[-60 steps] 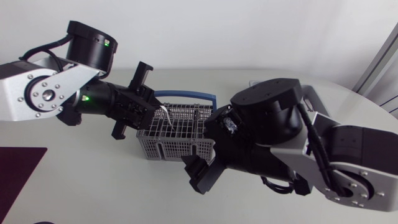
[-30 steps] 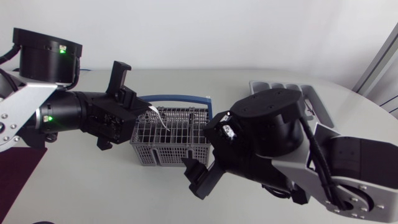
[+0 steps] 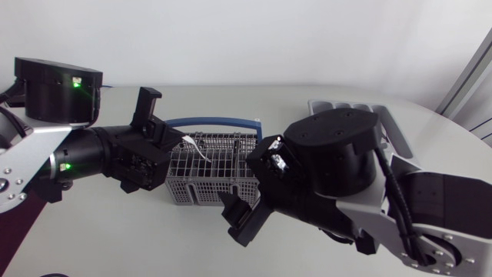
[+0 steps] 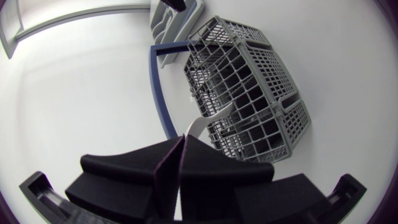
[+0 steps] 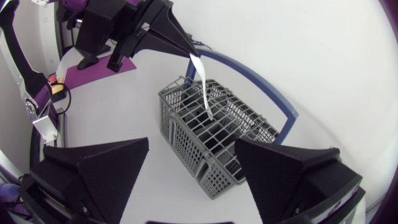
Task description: Unload the cutlery basket into the drawer organizer.
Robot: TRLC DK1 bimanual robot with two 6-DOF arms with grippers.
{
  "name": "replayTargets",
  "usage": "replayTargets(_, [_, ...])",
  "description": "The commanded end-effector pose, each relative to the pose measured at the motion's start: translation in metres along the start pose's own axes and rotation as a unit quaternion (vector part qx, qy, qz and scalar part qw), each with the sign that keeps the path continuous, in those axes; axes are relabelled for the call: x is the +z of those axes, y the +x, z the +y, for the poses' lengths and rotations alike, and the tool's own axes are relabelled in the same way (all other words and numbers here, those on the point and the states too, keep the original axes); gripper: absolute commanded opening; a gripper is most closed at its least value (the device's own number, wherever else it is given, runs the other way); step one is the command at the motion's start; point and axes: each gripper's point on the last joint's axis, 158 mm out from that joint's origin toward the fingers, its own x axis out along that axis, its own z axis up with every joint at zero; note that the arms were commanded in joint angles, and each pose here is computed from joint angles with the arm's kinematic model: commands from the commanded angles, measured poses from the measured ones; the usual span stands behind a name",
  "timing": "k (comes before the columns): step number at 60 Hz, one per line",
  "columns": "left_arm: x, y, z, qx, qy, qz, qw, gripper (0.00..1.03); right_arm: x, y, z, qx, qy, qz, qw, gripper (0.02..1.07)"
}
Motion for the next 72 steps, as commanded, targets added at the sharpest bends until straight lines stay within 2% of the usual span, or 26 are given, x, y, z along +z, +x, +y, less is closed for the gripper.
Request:
replayTargets(1, [0.002, 0.000, 0.008, 0.000, 0.016, -0.001, 1.000, 0.21, -0.015, 0.008, 0.008, 0.006, -0.024, 0.014, 1.000, 1.01])
replayTargets(13, [0.001, 0.001, 0.007, -0.015, 0.010, 0.005, 1.000, 0.21, -0.015, 0.021, 0.017, 0.013, -0.035, 0.017, 0.999, 1.01])
replayTargets(25, [-0.001, 0.007, 0.000, -0.055, 0.001, 0.023, 0.998, 0.21, -0.017, 0.027, 0.019, 0.015, -0.039, 0.017, 0.999, 1.01])
replayTargets(48, [0.004, 0.017, 0.009, -0.121, -0.051, 0.065, 0.989, 0.20, -0.026, 0.029, 0.019, 0.014, -0.041, 0.024, 0.999, 1.01])
replayTargets(72, [0.007, 0.024, 0.013, -0.161, -0.054, 0.088, 0.982, 0.20, -0.025, 0.029, 0.020, 0.014, -0.042, 0.022, 0.999, 1.01])
